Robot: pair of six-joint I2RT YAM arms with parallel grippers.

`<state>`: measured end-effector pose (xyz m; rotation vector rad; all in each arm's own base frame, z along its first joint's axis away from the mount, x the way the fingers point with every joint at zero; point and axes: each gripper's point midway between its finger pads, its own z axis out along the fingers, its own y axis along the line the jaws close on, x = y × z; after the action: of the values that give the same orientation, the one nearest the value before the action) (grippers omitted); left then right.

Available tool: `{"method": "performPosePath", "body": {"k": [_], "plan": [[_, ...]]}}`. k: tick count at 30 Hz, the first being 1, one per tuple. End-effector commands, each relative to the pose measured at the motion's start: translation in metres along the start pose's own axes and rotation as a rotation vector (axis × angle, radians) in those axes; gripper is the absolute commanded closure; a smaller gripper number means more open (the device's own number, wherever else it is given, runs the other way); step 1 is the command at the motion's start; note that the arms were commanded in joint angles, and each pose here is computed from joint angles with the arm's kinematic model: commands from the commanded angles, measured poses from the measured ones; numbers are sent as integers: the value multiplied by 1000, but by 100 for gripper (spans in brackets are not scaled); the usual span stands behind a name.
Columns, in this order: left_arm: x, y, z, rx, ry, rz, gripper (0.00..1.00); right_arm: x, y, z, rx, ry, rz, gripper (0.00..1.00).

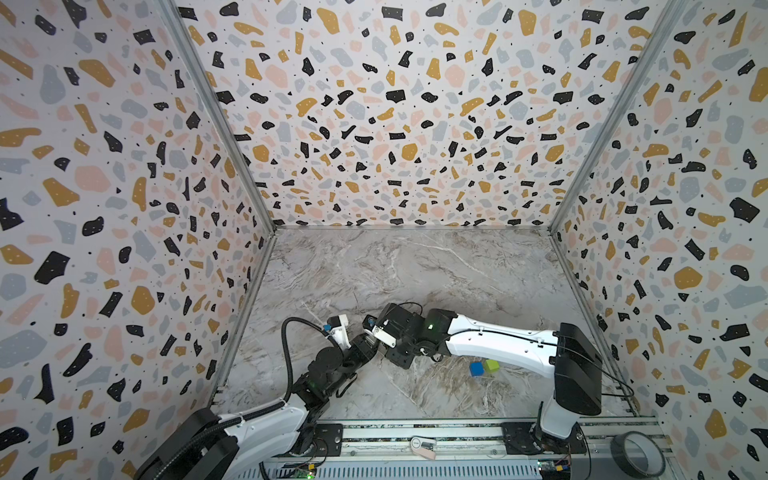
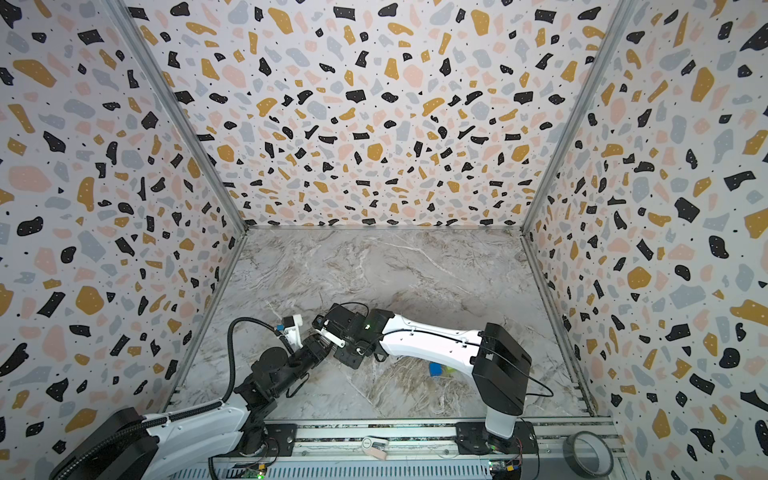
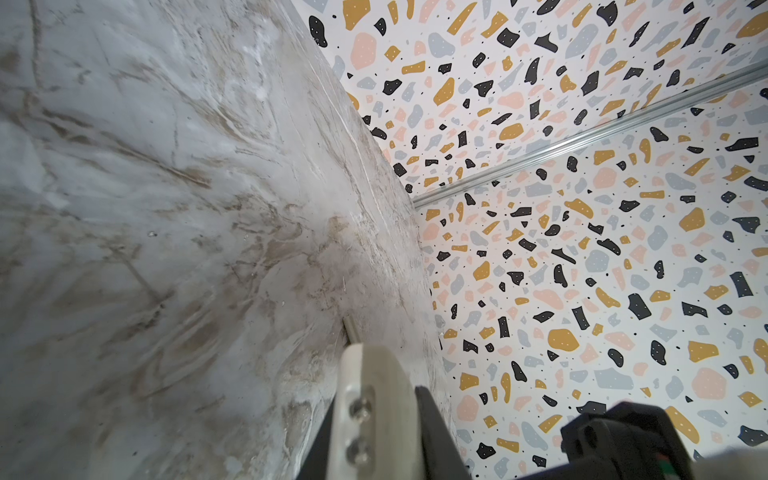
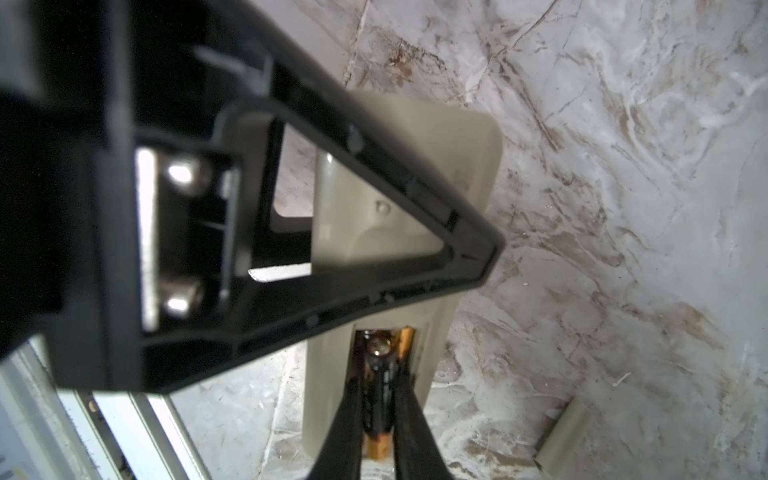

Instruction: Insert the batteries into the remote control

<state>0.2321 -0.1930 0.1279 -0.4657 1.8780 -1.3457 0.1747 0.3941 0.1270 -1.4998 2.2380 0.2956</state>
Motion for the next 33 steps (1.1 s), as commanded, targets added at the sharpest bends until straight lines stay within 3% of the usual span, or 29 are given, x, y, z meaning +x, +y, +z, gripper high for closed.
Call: {"method": "performPosePath", "body": {"k": [1,17,25,33], "plan": [[-2,-25,-12,154,-23,-10,100,-3,14,4,-47,3,-6,81],[-1,-25,-12,157,-21,-20,100,-7,16,-1,-57,-17,-8,82],[-1,-24,-13,155,-23,-21,100,-8,17,-2,-65,-20,-12,89],[-2,-26,-13,164,-25,-19,100,-7,20,0,-69,-13,-17,85]]}}
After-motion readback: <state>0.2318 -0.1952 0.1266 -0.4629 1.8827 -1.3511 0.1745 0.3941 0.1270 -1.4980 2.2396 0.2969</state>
